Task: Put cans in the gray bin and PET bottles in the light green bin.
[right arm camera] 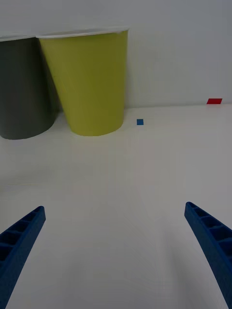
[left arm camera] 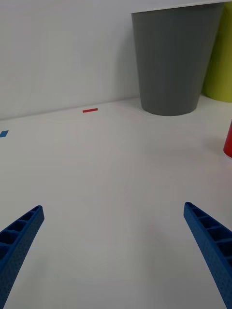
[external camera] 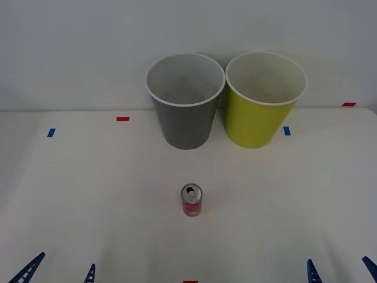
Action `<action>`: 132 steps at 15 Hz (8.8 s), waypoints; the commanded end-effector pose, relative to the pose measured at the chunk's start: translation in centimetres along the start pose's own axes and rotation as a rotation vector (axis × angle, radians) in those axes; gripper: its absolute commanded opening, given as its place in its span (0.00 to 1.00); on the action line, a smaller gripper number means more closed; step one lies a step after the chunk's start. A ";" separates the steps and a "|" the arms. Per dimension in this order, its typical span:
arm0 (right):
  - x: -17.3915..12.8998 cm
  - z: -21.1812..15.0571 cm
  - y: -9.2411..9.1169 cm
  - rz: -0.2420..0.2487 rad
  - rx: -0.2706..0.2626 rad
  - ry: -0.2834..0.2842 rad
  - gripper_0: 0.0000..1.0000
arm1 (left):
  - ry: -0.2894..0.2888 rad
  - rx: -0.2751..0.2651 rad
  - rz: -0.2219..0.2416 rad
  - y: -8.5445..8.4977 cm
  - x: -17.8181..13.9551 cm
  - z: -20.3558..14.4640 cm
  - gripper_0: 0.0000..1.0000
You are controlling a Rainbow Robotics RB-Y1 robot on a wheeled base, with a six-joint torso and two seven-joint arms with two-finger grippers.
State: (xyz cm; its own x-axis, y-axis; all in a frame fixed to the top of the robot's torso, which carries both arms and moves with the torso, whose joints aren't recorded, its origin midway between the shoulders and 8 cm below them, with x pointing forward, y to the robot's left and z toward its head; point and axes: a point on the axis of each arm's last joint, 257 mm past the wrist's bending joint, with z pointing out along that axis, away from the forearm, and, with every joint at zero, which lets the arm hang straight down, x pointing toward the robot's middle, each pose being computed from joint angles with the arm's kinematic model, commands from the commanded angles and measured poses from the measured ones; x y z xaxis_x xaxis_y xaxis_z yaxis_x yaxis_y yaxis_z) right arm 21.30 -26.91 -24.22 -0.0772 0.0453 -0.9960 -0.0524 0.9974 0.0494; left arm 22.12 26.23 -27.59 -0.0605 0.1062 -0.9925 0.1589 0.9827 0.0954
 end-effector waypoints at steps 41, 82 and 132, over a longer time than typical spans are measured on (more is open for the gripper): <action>0.0 0.0 0.0 0.000 0.000 0.000 1.00 | 0.000 0.000 0.000 0.0 0.0 0.0 1.00; 0.0 0.0 0.0 0.000 0.000 0.000 1.00 | -0.212 0.639 0.026 -19.4 -2.1 18.8 1.00; 0.0 0.0 0.0 0.000 0.000 0.000 1.00 | 0.090 0.600 0.347 -13.8 -17.0 17.7 0.00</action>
State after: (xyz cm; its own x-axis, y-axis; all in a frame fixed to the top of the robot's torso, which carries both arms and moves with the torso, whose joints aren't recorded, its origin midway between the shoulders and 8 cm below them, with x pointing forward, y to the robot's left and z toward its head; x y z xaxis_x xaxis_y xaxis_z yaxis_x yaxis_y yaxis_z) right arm 21.30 -26.91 -24.22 -0.0772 0.0453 -0.9960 -0.0524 0.9974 0.0494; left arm 38.60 7.46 -16.27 0.0061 0.4009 -0.9161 0.7114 0.6421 0.2857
